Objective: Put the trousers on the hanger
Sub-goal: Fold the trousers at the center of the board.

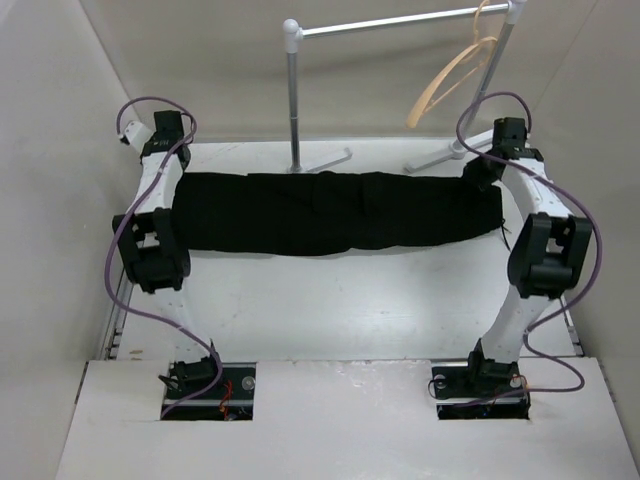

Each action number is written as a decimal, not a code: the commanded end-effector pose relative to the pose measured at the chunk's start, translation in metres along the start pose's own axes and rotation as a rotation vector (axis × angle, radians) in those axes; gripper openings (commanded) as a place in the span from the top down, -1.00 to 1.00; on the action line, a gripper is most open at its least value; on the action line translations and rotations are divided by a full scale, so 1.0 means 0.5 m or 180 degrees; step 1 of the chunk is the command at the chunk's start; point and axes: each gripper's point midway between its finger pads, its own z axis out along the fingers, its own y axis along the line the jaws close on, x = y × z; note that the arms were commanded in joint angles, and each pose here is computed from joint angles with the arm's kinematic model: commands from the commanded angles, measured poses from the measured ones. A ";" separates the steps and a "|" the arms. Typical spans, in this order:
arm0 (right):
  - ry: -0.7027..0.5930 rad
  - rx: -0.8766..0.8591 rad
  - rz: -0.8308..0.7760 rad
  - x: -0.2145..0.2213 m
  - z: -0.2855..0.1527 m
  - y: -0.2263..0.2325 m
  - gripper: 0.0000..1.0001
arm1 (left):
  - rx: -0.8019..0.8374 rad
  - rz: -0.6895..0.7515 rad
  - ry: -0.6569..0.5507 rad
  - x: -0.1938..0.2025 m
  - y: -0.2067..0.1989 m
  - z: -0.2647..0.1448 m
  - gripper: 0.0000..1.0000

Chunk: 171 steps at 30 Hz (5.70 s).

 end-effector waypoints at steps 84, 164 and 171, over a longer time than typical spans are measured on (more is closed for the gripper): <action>-0.0544 0.0139 0.0624 0.119 -0.171 -0.379 -0.24 | -0.0475 -0.0370 0.0003 0.119 0.447 -0.168 -0.09; -0.0824 -0.2166 -0.1435 0.377 -0.649 0.281 0.59 | 0.1874 0.0362 0.0979 0.342 0.243 -0.496 -0.16; -0.0462 -0.2200 -0.2027 0.650 -0.575 0.410 0.58 | 0.1639 -0.0252 0.0890 0.271 0.261 -0.440 -0.16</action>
